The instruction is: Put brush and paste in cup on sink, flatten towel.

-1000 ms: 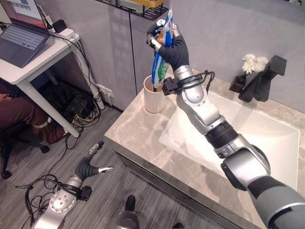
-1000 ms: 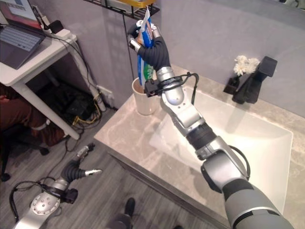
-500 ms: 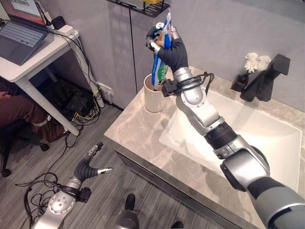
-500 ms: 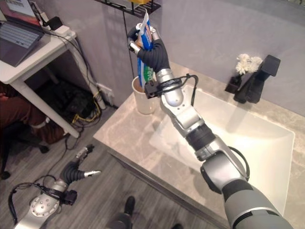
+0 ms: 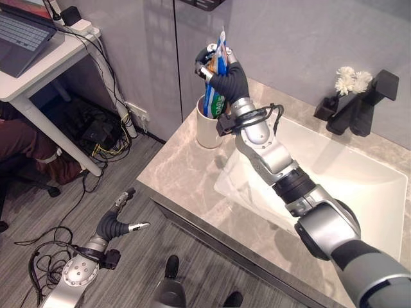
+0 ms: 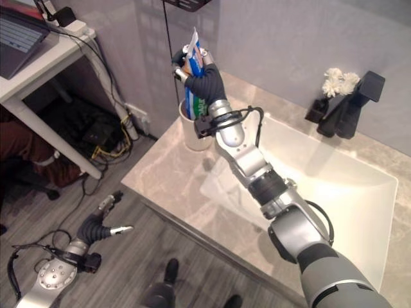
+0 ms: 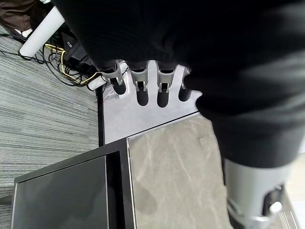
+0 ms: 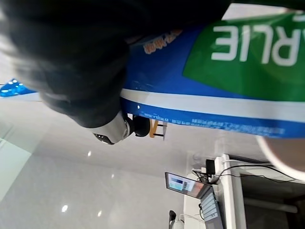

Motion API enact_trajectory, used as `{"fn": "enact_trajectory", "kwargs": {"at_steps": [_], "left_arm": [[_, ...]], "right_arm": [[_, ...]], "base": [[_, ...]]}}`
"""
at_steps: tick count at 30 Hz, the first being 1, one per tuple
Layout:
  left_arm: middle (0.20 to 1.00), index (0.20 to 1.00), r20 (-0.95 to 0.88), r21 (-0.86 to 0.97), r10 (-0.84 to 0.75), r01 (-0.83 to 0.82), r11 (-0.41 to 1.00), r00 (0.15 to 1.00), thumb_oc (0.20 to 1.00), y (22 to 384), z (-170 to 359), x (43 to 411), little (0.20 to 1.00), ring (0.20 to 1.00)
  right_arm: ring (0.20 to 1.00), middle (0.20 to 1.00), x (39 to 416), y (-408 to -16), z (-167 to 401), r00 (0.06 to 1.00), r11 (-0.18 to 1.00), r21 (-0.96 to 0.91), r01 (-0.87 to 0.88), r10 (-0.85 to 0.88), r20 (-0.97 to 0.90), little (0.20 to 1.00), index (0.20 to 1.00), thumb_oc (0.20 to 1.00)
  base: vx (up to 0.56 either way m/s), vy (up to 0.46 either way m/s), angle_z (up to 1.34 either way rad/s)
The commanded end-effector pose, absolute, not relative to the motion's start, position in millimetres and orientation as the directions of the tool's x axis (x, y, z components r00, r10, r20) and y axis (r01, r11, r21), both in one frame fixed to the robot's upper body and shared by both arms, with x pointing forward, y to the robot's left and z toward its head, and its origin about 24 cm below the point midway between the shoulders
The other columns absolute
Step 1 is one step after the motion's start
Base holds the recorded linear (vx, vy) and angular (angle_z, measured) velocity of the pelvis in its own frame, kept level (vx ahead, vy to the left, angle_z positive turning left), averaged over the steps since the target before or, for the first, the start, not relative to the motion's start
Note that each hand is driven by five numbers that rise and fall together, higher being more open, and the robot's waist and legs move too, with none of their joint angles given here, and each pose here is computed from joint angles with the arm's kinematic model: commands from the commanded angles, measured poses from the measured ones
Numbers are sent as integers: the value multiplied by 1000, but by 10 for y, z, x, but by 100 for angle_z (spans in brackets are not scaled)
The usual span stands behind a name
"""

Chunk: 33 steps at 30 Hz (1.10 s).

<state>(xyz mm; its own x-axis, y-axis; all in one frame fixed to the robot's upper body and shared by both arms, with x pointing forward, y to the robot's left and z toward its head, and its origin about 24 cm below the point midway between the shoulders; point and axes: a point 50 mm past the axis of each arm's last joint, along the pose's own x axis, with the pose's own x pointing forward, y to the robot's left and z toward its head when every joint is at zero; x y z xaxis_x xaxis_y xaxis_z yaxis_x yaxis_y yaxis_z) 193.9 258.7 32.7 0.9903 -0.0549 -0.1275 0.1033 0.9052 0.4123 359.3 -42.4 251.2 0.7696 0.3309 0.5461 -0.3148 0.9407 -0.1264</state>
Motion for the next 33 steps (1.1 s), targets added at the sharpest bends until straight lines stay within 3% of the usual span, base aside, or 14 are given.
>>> {"fn": "enact_trajectory", "kwargs": {"at_steps": [1,3,4,5,6,7,18,25,29,30,33], "left_arm": [[1000,1000,-35,432,-95,101,896,995,1000,2583,557,1961,1000,1000],[1000,1000,-39,428,-94,102,898,995,1000,2580,545,1960,1000,1000],[1000,1000,-39,428,-94,102,898,995,1000,2580,545,1960,1000,1000],[1000,1000,-40,428,-94,102,898,995,1000,2580,543,1960,1000,1000],[1000,1000,-40,428,-94,102,898,995,1000,2580,543,1960,1000,1000],[1000,1000,-43,425,-91,101,900,995,1000,2581,534,1958,1000,1000],[1000,1000,-13,415,-97,94,905,995,1000,2539,589,1972,1000,1000],[1000,1000,17,414,-82,67,908,996,1000,2538,635,1962,1000,1000],[1000,1000,-42,263,-1,12,965,999,1000,2551,435,1949,1000,1000],[1000,1000,-44,233,27,-16,972,999,1000,2568,412,1945,1000,1000],[1000,1000,-37,207,40,-31,978,998,1000,2556,408,1945,1000,1000]], "right_arm": [[216,216,3539,-415,2802,693,942,-153,-298,324,644,216,216,216],[407,407,3547,-420,2785,699,943,-152,-297,323,639,407,407,407],[442,442,3547,-421,2785,699,943,-152,-297,323,639,442,442,442],[542,542,3546,-425,2784,698,943,-154,-296,323,639,542,542,542],[570,570,3546,-425,2783,698,943,-154,-296,323,639,570,570,570],[1000,1000,3550,-436,2775,701,944,-154,-291,320,638,1000,1000,1000],[1000,1000,3469,-435,2816,670,944,-158,-288,317,672,1000,1000,1000],[1000,1000,3133,-423,3031,508,934,-236,-269,346,789,1000,1000,1000],[1000,1000,2878,-558,3131,402,948,-229,-222,303,864,1000,1000,1000],[1000,1000,2721,-655,3203,327,957,-226,-180,275,904,1000,1000,1000],[1000,1000,2644,-756,3198,298,970,-202,-136,234,925,1000,1000,1000]], "base": [[0,0,0],[0,0,0],[0,0,0],[0,0,0],[0,0,0],[0,0,0],[0,0,0],[-11,-12,-6],[-8,-5,0],[-7,-14,-4],[0,0,0]]}}
